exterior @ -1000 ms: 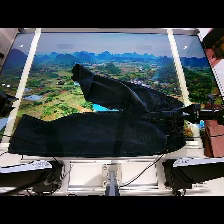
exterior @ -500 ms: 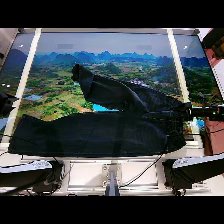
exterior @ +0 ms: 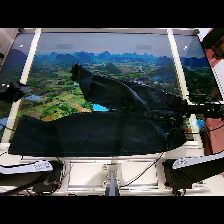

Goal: Fold the clothes and pants, and hang the long-sleeved shirts on hangers.

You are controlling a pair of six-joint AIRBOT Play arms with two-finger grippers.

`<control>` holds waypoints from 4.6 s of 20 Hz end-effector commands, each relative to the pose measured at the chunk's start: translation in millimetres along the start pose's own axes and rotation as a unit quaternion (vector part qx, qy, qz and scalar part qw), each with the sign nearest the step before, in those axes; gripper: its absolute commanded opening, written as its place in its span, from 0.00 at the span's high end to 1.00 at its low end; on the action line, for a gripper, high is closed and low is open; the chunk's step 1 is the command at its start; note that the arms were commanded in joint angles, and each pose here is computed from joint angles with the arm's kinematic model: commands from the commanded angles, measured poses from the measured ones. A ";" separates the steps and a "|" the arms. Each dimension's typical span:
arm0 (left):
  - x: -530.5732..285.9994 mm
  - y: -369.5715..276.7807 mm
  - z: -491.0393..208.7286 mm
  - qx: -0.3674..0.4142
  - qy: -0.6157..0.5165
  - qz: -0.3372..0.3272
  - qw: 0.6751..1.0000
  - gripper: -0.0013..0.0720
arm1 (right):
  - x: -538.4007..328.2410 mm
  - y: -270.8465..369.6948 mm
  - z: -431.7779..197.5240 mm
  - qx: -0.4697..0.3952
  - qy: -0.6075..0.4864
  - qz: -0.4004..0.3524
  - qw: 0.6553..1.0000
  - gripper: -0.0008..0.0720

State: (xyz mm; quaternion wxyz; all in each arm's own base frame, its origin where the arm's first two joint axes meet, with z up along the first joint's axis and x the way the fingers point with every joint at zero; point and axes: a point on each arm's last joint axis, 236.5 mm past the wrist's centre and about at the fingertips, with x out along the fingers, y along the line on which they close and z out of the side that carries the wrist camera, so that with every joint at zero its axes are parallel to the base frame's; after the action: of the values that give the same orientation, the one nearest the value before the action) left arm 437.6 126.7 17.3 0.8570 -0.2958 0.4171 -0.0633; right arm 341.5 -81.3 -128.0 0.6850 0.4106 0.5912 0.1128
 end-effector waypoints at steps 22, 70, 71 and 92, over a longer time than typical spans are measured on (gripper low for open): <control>184.2 -219.5 -107.2 0.355 0.087 0.084 0.927 0.44 | 1.0 -8.8 4.6 -0.003 -0.009 -0.019 1.000 0.94; 28.8 -82.2 -42.9 0.259 0.233 0.398 0.849 0.95 | 1.0 -5.3 7.3 -0.001 -0.015 -0.011 1.000 0.94; 25.1 -69.0 -63.4 0.242 0.273 0.404 0.839 0.94 | 1.0 -5.3 7.3 -0.001 -0.015 -0.011 1.000 0.94; 24.6 -22.3 -23.7 0.237 0.186 0.413 0.860 0.94 | 1.0 -5.5 7.5 -0.011 -0.015 -0.012 1.000 0.94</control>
State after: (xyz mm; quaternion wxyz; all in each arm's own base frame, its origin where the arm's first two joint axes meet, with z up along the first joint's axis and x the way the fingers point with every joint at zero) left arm 424.8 67.3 -20.3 0.7265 0.1494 0.6596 0.1219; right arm 343.7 -83.0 -130.2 0.6933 0.4011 0.5876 0.1146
